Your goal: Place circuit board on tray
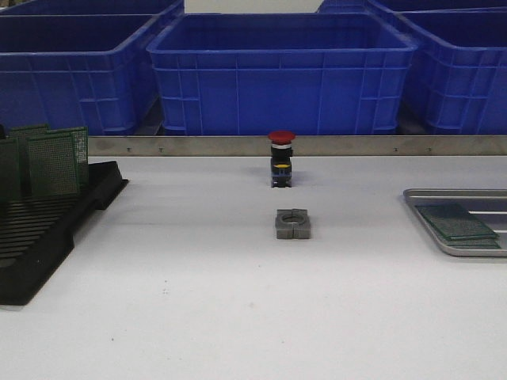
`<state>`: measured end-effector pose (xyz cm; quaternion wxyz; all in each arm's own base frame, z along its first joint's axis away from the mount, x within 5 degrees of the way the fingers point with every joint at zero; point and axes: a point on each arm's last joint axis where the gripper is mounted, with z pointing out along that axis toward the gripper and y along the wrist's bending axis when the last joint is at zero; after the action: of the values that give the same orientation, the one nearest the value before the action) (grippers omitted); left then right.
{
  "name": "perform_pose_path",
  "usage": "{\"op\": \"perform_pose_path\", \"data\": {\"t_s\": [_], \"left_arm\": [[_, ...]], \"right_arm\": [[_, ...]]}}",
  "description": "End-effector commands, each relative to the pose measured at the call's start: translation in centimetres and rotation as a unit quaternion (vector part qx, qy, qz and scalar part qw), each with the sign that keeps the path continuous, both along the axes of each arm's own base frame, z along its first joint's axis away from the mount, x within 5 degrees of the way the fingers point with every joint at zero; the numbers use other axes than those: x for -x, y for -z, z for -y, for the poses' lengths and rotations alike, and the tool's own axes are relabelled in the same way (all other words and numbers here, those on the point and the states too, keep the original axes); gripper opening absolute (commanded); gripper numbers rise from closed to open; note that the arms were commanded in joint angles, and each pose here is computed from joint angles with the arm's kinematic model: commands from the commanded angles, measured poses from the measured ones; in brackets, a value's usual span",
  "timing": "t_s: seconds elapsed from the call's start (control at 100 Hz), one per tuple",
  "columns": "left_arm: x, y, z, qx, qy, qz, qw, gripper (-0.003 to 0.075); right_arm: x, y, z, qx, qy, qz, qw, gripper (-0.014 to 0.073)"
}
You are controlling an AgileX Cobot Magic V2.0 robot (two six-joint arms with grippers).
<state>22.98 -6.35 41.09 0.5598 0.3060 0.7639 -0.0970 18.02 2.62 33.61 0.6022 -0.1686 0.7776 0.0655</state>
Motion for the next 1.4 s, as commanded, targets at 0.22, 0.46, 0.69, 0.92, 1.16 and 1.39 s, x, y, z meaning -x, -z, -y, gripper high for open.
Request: {"op": "perform_pose_path", "data": {"t_s": [0.22,0.46,0.69,0.92,1.16,1.39], "left_arm": [[8.9,3.9,-2.8,0.073,-0.115,0.111,0.984,-0.002],[15.2,7.3,-3.6,0.095,-0.115,0.168,0.974,-0.002],[18.5,9.9,-4.0,0.109,-0.113,0.214,0.964,-0.002],[19.2,11.0,-4.0,0.111,-0.109,0.222,0.963,-0.002],[19.2,11.0,-4.0,0.111,-0.11,0.223,0.962,-0.002],[19.2,11.0,-4.0,0.111,-0.11,0.223,0.962,-0.002]], "right_arm": [[6.3,1.3,0.2,-0.013,0.019,0.077,0.997,-0.0113],[10.4,3.6,0.1,-0.019,0.017,0.128,0.991,-0.0113],[12.1,4.7,-0.2,-0.021,0.001,0.15,0.988,-0.0113],[12.1,4.7,-0.2,-0.021,0.0,0.15,0.989,-0.0113],[12.1,4.7,-0.2,-0.022,0.0,0.15,0.989,-0.0113],[12.1,4.7,-0.2,-0.022,0.0,0.15,0.989,-0.0113]]}}
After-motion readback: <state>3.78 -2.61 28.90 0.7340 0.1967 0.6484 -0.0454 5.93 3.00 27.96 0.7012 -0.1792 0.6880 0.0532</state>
